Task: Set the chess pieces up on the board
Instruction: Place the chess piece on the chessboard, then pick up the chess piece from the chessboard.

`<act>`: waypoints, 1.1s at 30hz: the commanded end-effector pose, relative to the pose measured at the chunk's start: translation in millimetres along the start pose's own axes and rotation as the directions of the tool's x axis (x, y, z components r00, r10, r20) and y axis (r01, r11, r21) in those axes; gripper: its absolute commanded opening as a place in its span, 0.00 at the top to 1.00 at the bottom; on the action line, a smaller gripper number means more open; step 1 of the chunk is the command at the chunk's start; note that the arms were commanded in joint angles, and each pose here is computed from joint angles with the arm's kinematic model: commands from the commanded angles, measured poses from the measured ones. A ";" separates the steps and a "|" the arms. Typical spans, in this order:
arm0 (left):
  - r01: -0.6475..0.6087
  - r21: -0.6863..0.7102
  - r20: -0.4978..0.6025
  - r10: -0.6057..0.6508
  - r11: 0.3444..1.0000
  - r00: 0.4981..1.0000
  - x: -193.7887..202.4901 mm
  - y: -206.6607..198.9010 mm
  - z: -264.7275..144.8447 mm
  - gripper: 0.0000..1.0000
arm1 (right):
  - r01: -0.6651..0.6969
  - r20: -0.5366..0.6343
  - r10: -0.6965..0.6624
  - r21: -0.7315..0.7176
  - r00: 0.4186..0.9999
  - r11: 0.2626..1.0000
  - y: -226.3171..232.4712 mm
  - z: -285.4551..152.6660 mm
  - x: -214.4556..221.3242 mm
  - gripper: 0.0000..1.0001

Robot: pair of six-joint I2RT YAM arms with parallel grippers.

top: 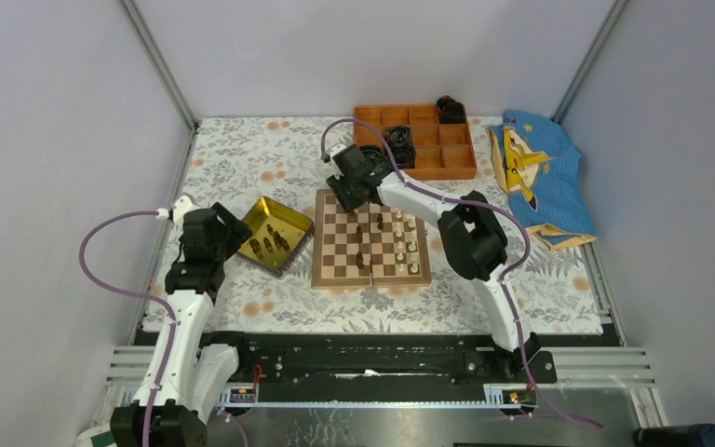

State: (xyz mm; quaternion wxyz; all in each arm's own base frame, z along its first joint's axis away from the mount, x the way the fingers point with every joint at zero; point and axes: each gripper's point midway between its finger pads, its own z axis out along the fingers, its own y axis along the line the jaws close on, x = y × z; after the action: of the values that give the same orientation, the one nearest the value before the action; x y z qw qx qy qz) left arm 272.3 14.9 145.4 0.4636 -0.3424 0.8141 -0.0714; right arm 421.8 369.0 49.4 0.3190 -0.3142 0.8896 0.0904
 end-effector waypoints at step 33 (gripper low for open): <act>0.015 0.040 0.025 -0.016 0.999 1.000 -3.3 -7.8 -1.1 0.25 | -0.001 0.111 0.005 -0.031 0.994 1.000 12.1 -43.8 -22.8 0.90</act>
State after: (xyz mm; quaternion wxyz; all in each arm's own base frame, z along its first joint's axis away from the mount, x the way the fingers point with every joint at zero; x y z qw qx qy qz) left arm 271.5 13.3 145.1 0.4642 -0.3444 0.8126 -0.0751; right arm 403.7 352.4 47.4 0.3192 -0.3087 0.8915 0.0894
